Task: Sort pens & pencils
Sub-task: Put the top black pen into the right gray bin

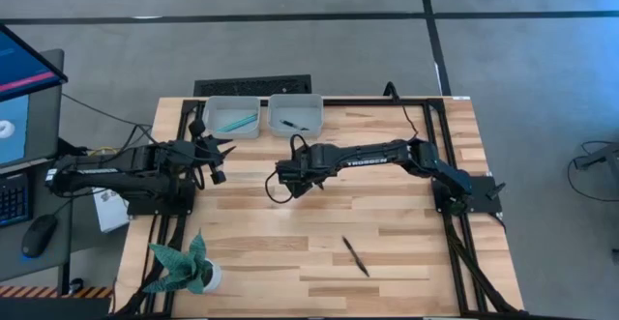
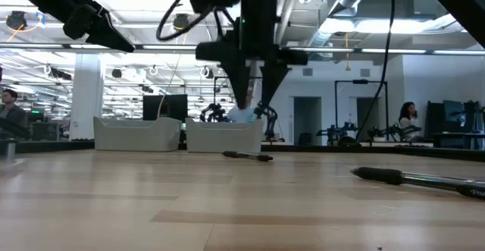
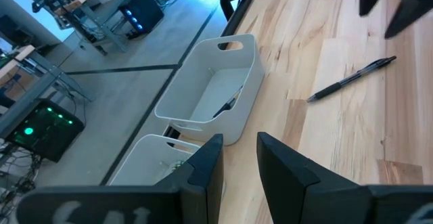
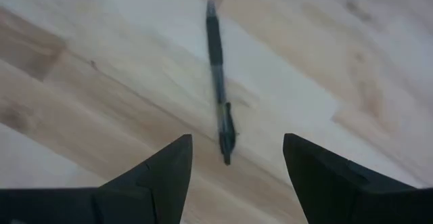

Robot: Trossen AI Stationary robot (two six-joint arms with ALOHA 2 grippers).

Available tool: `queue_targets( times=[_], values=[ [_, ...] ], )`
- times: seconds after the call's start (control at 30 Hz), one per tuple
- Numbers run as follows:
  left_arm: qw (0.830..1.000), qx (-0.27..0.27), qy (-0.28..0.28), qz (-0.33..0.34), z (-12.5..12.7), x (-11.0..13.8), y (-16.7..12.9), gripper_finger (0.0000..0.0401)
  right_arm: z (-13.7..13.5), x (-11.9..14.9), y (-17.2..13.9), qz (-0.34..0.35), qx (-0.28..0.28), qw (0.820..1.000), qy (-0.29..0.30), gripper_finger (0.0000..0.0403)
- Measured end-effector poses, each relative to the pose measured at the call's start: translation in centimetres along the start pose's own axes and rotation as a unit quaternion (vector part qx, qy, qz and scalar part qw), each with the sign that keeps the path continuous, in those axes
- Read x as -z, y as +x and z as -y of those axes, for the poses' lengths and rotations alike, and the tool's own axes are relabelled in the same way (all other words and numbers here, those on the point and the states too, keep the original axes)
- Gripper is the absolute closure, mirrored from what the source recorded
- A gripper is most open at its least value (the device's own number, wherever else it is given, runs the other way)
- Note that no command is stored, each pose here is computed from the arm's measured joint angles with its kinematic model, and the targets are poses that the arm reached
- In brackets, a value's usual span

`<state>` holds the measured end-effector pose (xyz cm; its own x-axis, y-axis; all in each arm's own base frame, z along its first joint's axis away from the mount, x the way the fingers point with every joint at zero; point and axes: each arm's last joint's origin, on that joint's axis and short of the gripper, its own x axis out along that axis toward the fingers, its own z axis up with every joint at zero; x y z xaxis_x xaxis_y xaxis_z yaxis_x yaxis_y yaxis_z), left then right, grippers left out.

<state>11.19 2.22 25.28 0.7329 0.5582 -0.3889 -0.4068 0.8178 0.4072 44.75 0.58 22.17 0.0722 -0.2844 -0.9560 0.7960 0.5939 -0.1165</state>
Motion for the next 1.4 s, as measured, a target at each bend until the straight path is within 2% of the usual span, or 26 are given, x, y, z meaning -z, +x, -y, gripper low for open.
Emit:
queue_targets(
  times=[0.27,0.53,0.73,1.0,1.13,1.4],
  values=[
    [1.000,0.000,0.000,0.000,0.0,0.0,0.0,0.0319,-0.3,1.4,3.8,-0.028,-0.011,1.000,-0.007,0.0147],
    [1.000,0.000,0.000,0.000,0.0,0.0,0.0,0.0319,-0.2,2.1,6.1,-0.044,-0.028,0.999,-0.001,0.0147],
    [1.000,0.000,0.000,0.000,0.0,0.0,0.0,0.0319,0.5,1.6,7.3,-0.046,-0.029,0.998,0.012,0.0147],
    [1.000,0.000,0.000,0.000,0.0,0.0,0.0,0.0319,0.9,0.9,8.6,-0.071,-0.082,0.994,0.024,0.0149],
    [1.000,0.000,0.000,0.000,0.0,0.0,0.0,0.0319,1.1,1.0,8.8,-0.075,-0.081,0.994,0.025,0.0166],
    [1.000,0.000,0.000,0.000,0.0,0.0,0.0,0.0319,1.2,1.1,8.8,-0.080,-0.076,0.994,0.015,0.0231]
  ],
)
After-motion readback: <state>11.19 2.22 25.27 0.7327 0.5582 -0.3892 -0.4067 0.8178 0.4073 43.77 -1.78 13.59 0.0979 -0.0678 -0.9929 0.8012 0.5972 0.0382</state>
